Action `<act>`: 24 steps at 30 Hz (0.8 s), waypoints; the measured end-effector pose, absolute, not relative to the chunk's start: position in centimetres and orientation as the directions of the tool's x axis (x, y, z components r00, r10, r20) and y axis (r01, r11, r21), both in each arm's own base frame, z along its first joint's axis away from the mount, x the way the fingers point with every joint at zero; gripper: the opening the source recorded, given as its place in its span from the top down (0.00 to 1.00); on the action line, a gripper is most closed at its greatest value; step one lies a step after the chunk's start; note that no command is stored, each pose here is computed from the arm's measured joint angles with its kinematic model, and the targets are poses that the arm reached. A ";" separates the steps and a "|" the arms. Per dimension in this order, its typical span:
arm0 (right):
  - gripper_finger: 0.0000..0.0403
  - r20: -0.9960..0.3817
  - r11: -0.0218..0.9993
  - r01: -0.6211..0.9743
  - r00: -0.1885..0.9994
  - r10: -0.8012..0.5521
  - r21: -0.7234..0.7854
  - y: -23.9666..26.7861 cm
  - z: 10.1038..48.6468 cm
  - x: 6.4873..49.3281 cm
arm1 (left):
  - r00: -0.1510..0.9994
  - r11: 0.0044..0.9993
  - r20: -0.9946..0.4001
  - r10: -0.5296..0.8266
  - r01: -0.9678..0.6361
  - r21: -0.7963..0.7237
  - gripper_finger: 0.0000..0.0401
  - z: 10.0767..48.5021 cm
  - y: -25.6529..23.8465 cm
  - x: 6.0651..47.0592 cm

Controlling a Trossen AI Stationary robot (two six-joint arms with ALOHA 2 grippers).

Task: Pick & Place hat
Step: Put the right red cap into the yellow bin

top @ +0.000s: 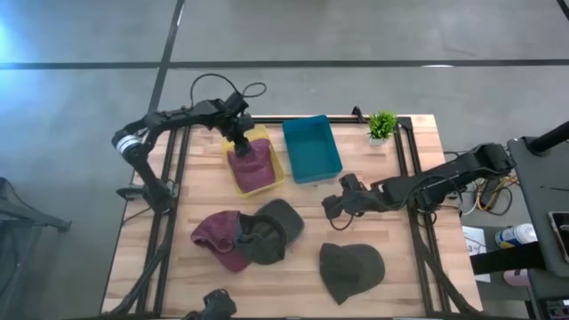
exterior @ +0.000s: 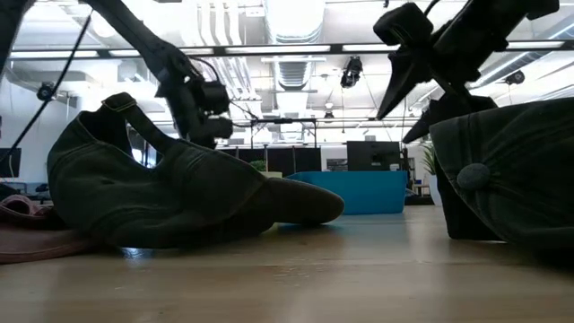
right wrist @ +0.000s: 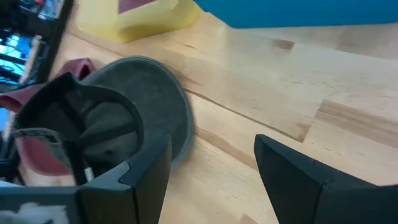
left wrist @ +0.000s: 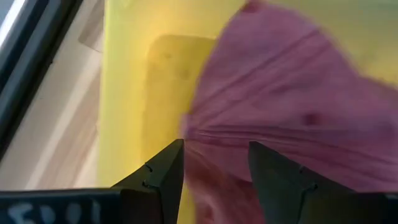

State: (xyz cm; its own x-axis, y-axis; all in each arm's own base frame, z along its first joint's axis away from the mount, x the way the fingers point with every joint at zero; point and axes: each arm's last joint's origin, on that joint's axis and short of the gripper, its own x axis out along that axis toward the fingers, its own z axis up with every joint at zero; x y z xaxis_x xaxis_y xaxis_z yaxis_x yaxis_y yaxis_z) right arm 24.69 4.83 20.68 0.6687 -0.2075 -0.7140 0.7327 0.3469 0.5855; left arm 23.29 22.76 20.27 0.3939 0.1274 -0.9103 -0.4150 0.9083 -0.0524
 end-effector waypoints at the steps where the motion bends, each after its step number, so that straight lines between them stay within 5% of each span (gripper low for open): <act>1: 0.44 -0.711 0.348 0.730 0.672 -0.207 0.589 4.8 20.8 24.7 | 0.380 0.907 -0.914 0.144 -0.421 -0.032 0.57 20.0 23.0 23.4; 9: 0.44 -0.726 0.351 0.745 0.654 -0.213 0.568 4.7 20.7 24.4 | 0.384 0.908 -0.910 0.157 -0.419 -0.021 0.60 18.9 23.4 24.1; 18: 0.44 -0.767 0.362 0.783 0.600 -0.226 0.506 4.6 20.3 23.9 | 0.404 0.927 -0.902 0.152 -0.374 -0.011 0.97 18.9 23.2 24.7; 24: 0.44 -0.772 0.371 0.786 0.594 -0.228 0.496 4.6 20.3 23.8 | 0.327 0.936 -0.940 0.097 -0.351 -0.025 1.00 19.8 22.5 24.0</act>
